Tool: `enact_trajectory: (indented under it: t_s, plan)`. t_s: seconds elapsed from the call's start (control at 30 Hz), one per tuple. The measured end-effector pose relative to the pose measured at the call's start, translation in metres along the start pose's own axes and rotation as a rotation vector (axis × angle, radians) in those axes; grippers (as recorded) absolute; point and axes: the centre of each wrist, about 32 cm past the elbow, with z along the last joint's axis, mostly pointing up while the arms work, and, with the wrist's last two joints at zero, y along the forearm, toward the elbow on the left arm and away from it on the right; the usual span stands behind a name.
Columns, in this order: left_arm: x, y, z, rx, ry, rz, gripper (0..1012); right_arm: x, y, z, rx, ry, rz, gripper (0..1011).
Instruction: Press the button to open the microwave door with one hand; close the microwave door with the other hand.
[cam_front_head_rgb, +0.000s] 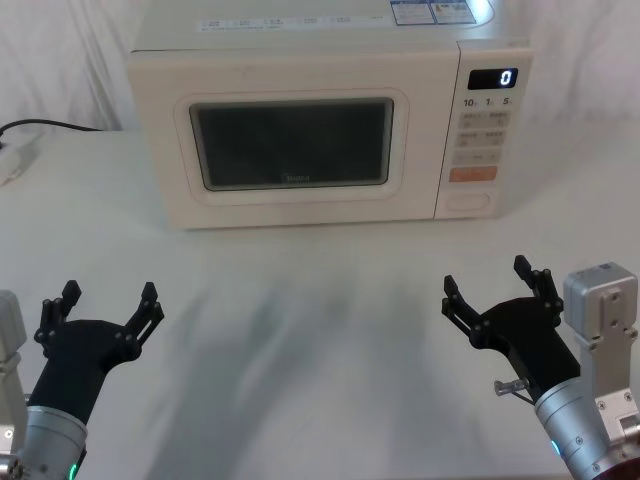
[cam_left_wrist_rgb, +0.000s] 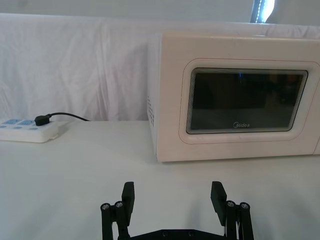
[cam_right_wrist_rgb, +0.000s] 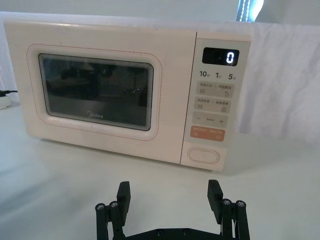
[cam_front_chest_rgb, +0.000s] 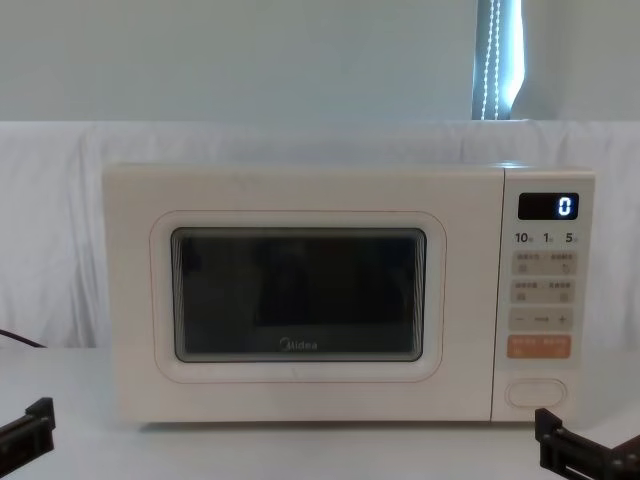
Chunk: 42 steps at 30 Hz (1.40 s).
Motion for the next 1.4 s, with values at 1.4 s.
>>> enact_trajectory:
  t_s: [1.4]
  plan:
    - [0.0, 0.0, 0.0, 0.0, 0.0, 0.0, 1001, 0.0, 0.0, 0.0, 0.0, 0.0, 0.0, 996]
